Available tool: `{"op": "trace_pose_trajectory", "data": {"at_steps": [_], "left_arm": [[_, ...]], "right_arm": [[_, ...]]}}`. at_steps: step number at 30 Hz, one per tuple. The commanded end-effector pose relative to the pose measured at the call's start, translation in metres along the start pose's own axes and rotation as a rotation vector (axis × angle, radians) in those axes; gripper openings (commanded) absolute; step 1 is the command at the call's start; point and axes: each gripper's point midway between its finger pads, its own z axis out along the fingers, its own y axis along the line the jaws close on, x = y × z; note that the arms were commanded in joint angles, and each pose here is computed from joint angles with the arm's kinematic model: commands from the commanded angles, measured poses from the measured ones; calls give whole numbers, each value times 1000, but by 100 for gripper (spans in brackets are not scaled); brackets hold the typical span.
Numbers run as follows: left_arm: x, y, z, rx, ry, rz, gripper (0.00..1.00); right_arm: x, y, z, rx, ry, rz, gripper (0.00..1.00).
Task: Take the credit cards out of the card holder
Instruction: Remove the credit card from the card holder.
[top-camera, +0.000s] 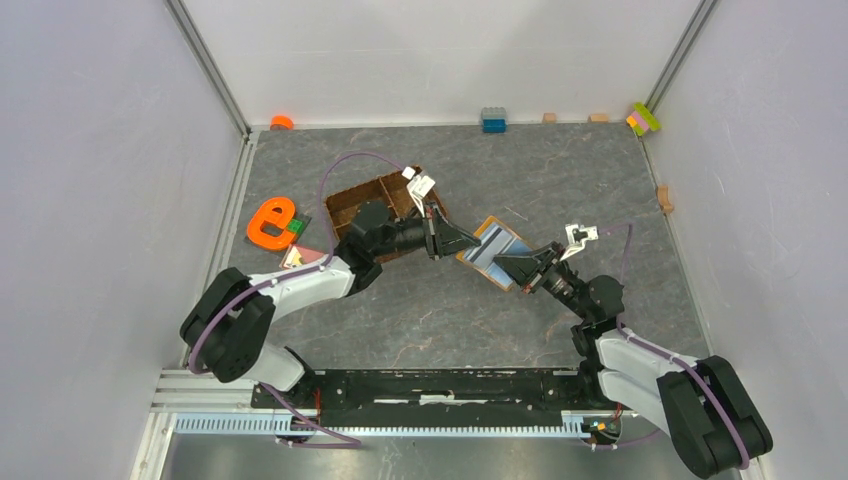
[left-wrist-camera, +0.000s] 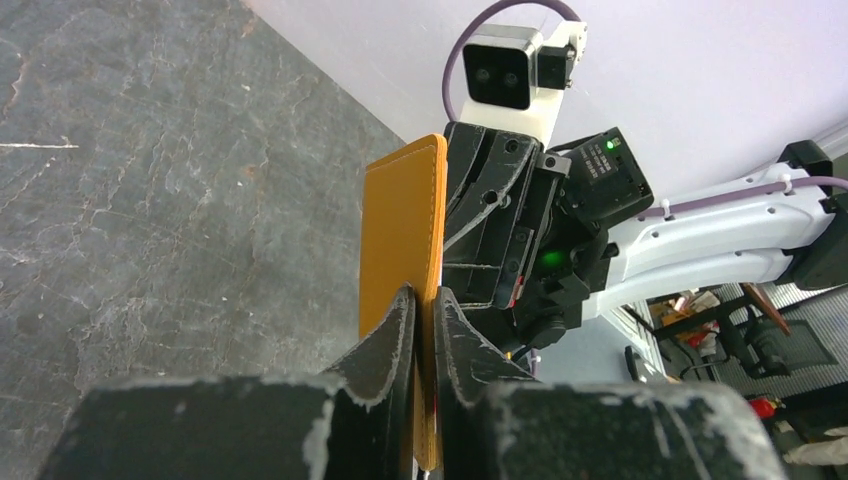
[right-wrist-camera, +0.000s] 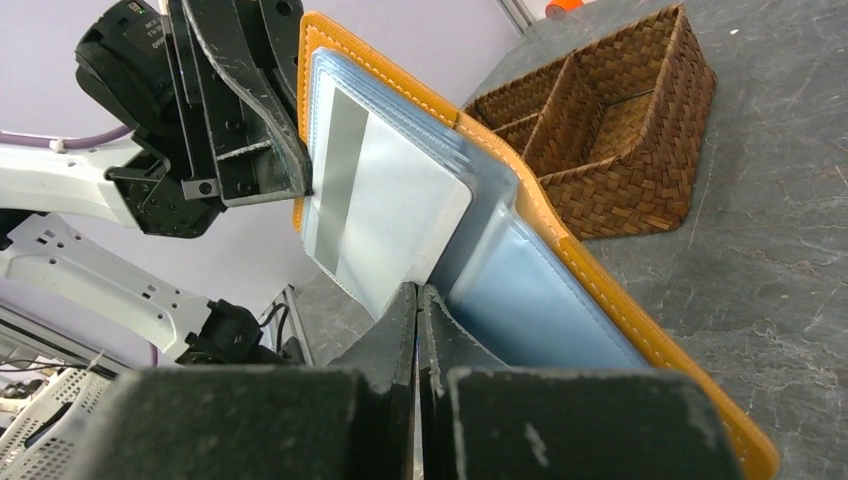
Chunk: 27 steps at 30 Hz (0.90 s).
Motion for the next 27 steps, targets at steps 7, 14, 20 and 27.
{"op": "trace_pose_trajectory", "data": {"at_steps": [7,14,20,27], "left_arm": [[27,2,2,15,165,7,17],[34,11,1,-25,213,9,9],[40,24,2,-74,245,10,4],[45,32,2,-102,280,9,15]], "right_arm": [[-29,20,11,-72,-72,-96,0],[-30,20,11,-72,-73,-98,0],[-30,20,12,-70,-69,-104,0],[-30,17,12,-58,-66,-110,0]]}}
